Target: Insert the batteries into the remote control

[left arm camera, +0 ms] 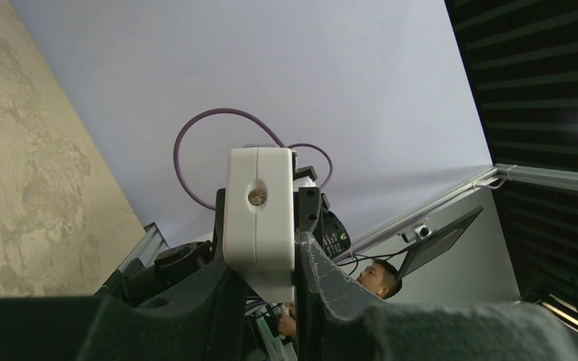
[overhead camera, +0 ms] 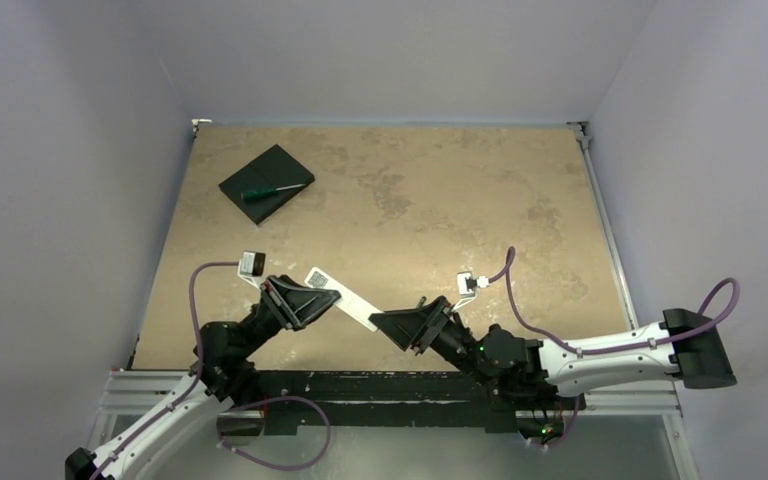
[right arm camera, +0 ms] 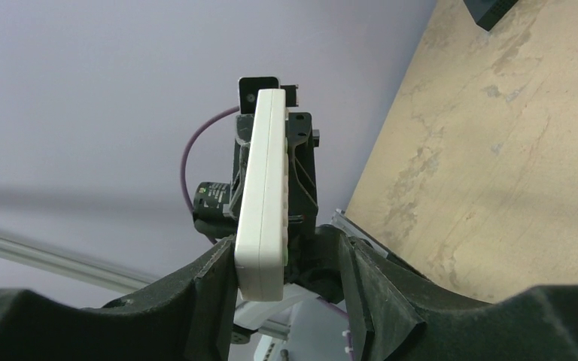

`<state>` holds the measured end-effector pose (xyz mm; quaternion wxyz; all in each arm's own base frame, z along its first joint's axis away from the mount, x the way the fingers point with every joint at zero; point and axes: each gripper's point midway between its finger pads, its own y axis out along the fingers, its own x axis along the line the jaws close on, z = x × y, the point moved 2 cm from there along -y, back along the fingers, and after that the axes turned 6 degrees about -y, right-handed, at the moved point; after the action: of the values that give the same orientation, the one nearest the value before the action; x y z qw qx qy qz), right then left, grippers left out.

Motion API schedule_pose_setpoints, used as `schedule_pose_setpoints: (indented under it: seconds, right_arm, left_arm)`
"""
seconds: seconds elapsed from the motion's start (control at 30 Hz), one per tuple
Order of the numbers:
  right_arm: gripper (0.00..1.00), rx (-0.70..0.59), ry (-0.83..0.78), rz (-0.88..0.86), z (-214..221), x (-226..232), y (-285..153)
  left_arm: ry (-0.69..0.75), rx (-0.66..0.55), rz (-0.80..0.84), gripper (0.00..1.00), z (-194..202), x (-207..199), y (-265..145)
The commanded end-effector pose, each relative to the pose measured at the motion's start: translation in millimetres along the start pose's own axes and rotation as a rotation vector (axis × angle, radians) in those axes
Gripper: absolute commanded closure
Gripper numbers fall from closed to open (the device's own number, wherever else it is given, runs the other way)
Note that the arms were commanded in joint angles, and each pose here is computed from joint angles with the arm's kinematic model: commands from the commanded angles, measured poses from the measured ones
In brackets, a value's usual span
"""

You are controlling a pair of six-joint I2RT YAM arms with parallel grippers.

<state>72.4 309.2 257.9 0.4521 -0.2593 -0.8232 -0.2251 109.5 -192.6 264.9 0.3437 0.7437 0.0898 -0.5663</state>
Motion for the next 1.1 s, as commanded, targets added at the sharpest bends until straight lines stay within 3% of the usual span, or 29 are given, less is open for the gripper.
schedule_pose_setpoints:
  seconds: [0.0,0.3,0.4,0.5,0.53,0.67,0.87,1.07]
  right_arm:
    - [0.43,-0.064,0.054,-0.022,-14.2,13.2,5.3]
    - [0.58,-0.077,0.048,-0.039,-17.7,22.1,10.4]
    - [0.72,-0.074,0.049,-0.044,-17.2,23.9,10.9]
    - [0.96,-0.075,0.055,-0.047,-17.2,25.5,11.9]
    - [1.0,-0.075,0.056,-0.046,-17.0,25.2,12.2]
    - [1.0,-0.07,0.047,-0.045,-16.5,25.4,12.1]
    - [1.0,-0.072,0.025,-0.013,-22.4,17.7,5.8]
    - [1.0,-0.065,-0.012,0.029,-34.9,12.3,-3.5]
  left_arm:
    - [0.003,0.021,0.078,1.0,3.2,-14.5,-0.9]
    - [-0.008,0.024,0.061,1.0,4.1,-4.8,-2.2]
    - [-0.009,0.024,0.058,1.0,4.1,-3.6,-2.2]
    - [-0.016,0.023,0.051,1.0,4.3,-1.1,-2.6]
    - [-0.018,0.022,0.05,1.0,4.1,-0.3,-2.7]
    - [-0.028,0.023,0.03,1.0,4.5,6.2,-3.2]
    - [-0.03,0.025,0.008,0.66,5.2,12.6,-4.0]
    - [-0.016,0.031,-0.026,0.5,6.1,20.5,-4.5]
